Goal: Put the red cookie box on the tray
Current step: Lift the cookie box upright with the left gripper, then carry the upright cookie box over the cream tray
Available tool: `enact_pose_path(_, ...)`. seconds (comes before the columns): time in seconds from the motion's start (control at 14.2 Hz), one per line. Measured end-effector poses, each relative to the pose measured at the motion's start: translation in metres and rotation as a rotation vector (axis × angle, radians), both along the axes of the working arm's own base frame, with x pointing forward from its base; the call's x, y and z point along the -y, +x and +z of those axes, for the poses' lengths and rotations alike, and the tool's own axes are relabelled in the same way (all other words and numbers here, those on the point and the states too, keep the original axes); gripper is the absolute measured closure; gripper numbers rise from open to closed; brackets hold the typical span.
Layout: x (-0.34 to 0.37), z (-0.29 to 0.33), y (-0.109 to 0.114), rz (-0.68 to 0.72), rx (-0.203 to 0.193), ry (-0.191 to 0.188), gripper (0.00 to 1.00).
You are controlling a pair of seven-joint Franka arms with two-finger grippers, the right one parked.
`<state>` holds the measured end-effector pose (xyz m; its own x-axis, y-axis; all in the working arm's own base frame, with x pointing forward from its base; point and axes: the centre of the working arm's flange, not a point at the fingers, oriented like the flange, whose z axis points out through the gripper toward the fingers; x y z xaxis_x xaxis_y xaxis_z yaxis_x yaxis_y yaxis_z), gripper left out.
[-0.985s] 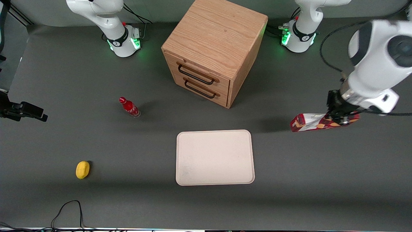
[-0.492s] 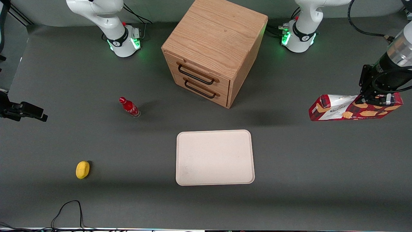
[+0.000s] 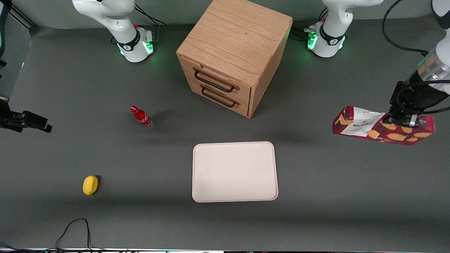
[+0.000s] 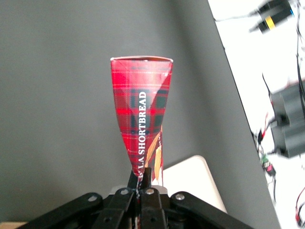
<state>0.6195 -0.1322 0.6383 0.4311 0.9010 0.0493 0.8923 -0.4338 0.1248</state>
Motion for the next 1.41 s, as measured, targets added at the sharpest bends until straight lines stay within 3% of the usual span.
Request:
enact_pose_path(0.42, 0.078, -0.028, 0.021, -0.472, -0.027, -0.037, 0.97)
enact_pose_path(0.63, 0.104, -0.035, 0.024, -0.726, -0.009, -0.038, 0.97)
enact_pose_path(0.84, 0.139, -0.037, 0.013, -0.929, 0.004, 0.007, 0.97)
enact_pose_path(1.06, 0.183, -0.042, -0.006, -1.162, 0.004, 0.108, 0.97)
enact_pose_path(1.2, 0.204, -0.047, -0.014, -1.25, -0.001, 0.125, 0.97)
enact_pose_path(1.41, 0.222, -0.062, -0.017, -1.307, -0.013, 0.118, 0.97)
